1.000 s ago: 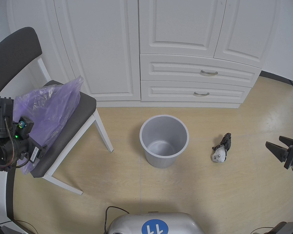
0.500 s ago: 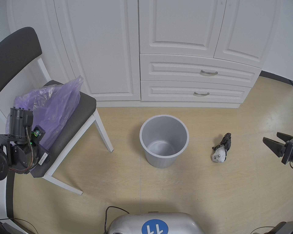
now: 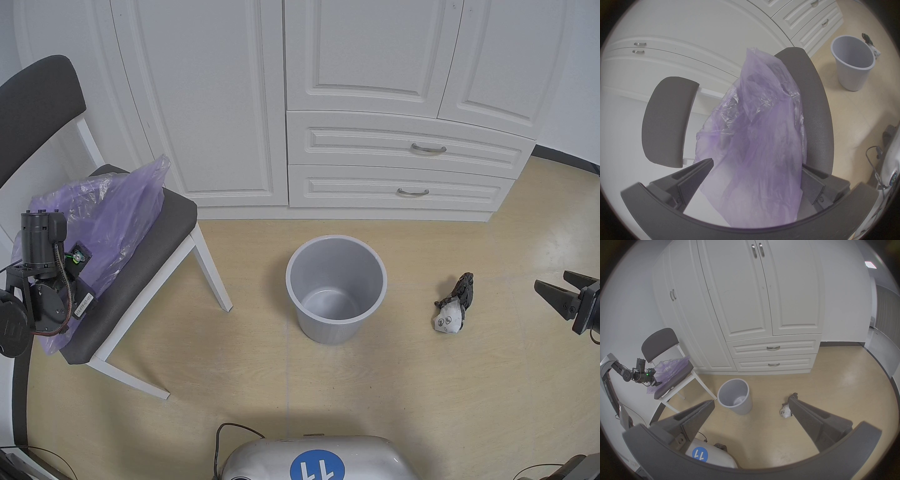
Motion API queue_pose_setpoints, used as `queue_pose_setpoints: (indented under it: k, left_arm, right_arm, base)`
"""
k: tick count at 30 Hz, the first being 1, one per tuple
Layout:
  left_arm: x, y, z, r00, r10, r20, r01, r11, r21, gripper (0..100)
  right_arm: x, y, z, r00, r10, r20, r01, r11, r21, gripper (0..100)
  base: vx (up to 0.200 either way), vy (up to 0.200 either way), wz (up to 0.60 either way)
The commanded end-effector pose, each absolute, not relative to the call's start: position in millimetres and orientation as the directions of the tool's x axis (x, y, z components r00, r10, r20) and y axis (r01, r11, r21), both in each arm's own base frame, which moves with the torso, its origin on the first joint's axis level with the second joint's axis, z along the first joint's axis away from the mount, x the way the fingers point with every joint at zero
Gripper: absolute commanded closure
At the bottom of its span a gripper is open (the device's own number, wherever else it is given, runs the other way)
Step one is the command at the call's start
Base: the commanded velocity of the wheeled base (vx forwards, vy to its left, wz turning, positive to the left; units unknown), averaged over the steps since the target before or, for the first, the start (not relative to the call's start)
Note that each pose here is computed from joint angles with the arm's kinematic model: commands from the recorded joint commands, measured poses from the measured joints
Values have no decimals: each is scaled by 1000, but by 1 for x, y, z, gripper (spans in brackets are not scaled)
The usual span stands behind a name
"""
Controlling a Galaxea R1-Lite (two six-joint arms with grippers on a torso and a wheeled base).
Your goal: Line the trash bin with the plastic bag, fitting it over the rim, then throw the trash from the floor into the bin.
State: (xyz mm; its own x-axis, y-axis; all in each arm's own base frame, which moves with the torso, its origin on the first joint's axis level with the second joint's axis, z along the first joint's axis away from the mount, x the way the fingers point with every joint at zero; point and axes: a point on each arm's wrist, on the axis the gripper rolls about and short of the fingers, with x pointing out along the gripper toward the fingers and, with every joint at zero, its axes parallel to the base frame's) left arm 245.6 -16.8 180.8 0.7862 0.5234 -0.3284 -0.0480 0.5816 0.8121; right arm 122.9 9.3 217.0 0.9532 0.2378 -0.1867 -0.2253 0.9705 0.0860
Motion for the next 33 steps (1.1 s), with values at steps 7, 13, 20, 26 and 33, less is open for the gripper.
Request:
queue_pose_setpoints:
  k: [7, 13, 20, 26, 33]
  left_arm:
    - [242, -17, 193, 794, 534, -289, -93, 577, 811, 0]
    - [212, -15, 207, 816, 525, -242, -126, 571, 811, 0]
    - [200, -13, 224, 828, 524, -198, -175, 577, 797, 0]
    - [213, -12, 215, 812, 537, -230, -150, 573, 806, 0]
    - [225, -12, 204, 798, 539, -268, -108, 567, 817, 0]
  right_arm:
    - [121, 9, 219, 955, 239, -178, -227, 970, 85, 0]
    - [122, 9, 218, 954, 239, -181, -227, 970, 87, 0]
    - [121, 9, 219, 955, 238, -178, -226, 970, 86, 0]
    - [121, 9, 219, 956, 235, -173, -223, 971, 87, 0]
    - [122, 6, 220, 960, 219, -173, -207, 975, 86, 0]
  base:
    - [0, 0, 0]
    - [0, 0, 0]
    - [0, 0, 0]
    - [0, 0, 0]
    - [0, 0, 0]
